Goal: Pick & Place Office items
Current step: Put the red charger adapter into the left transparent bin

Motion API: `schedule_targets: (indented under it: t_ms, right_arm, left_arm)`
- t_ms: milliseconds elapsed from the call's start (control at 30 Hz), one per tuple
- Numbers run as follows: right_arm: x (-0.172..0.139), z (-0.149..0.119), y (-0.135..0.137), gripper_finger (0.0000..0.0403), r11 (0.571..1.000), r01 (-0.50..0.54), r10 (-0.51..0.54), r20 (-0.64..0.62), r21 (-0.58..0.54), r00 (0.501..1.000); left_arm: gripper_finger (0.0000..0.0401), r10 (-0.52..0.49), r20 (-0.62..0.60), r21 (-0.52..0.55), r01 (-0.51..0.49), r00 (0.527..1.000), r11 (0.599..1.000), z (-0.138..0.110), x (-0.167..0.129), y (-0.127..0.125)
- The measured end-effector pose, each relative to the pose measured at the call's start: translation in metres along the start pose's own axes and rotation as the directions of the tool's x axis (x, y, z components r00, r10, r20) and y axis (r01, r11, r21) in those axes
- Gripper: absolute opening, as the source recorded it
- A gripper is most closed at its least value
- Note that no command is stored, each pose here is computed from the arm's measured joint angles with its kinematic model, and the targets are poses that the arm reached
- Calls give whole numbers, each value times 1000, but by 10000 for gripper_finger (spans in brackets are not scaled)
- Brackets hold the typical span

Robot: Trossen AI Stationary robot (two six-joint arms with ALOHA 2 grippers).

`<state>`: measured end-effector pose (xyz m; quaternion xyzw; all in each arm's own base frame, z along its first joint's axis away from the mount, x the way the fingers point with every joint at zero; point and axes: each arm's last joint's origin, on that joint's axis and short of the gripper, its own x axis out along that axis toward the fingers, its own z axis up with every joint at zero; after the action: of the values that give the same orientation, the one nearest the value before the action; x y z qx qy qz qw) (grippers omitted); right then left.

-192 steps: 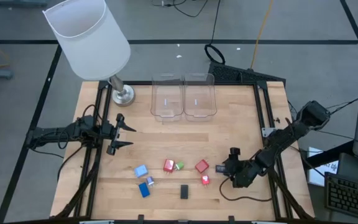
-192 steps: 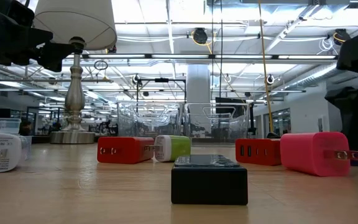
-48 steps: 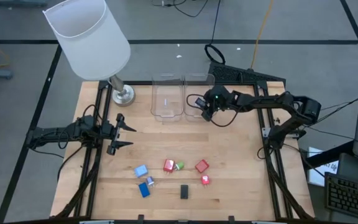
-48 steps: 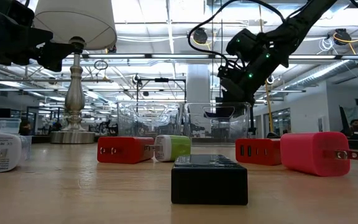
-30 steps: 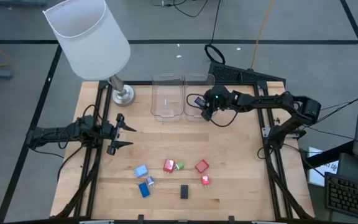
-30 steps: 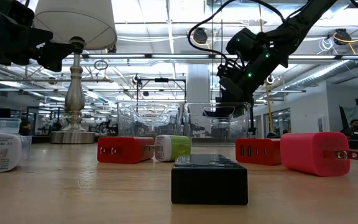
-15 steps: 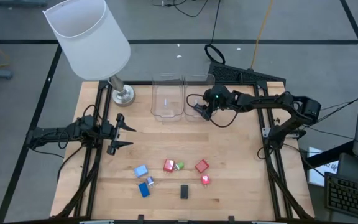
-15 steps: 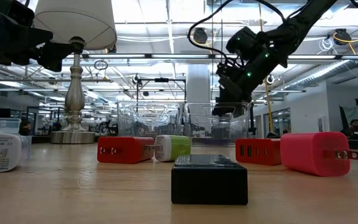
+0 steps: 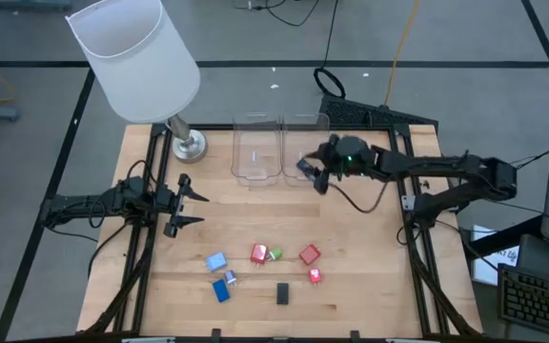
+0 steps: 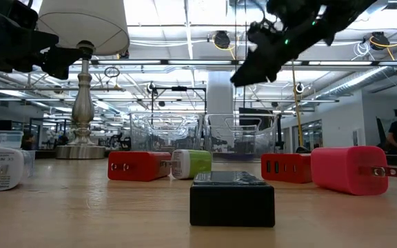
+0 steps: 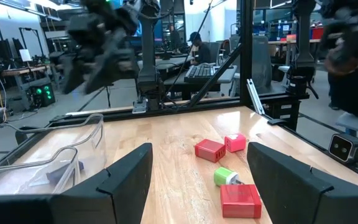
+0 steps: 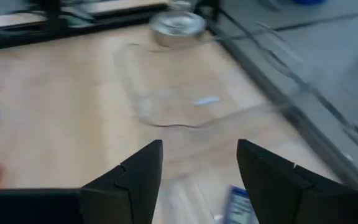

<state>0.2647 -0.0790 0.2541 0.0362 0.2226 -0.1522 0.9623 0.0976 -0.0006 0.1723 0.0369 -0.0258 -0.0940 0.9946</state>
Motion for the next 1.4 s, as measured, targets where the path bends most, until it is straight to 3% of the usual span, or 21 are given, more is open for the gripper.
schedule_targets:
  t_ms: [200, 433, 600, 833, 900, 1033, 1133, 1400]
  right_arm:
    - [-17, -10, 50, 196, 984, -170, 167, -51, -55, 985]
    - [-34, -30, 103, 196, 929, -358, 349, -101, -97, 932]
    - [-40, -42, 133, 196, 869, -460, 447, -109, -183, 888]
    - [-31, -96, 160, 196, 759, -547, 505, -212, -352, 837]
    - [-25, -111, 162, 196, 755, -549, 494, -238, -359, 836]
    - [-9, -129, 161, 205, 810, -459, 387, -256, -366, 886]
    - [2, -137, 160, 229, 826, -450, 370, -276, -340, 887]
    - [2, -147, 165, 290, 770, -574, 469, -361, -278, 806]
  left_arm:
    - [267, 0, 0, 0, 0, 1000, 1000, 0, 0, 0]
    - [267, 0, 0, 0, 0, 1000, 1000, 0, 0, 0]
    - [267, 0, -1, 0, 0, 1000, 1000, 0, 0, 0]
    - [267, 0, 0, 0, 0, 1000, 1000, 0, 0, 0]
    - [267, 0, -1, 0, 0, 1000, 1000, 0, 0, 0]
    - [267, 0, -1, 0, 0, 1000, 1000, 0, 0, 0]
    - [267, 0, 0, 0, 0, 1000, 1000, 0, 0, 0]
    - [267, 0, 0, 0, 0, 1000, 1000, 0, 0, 0]
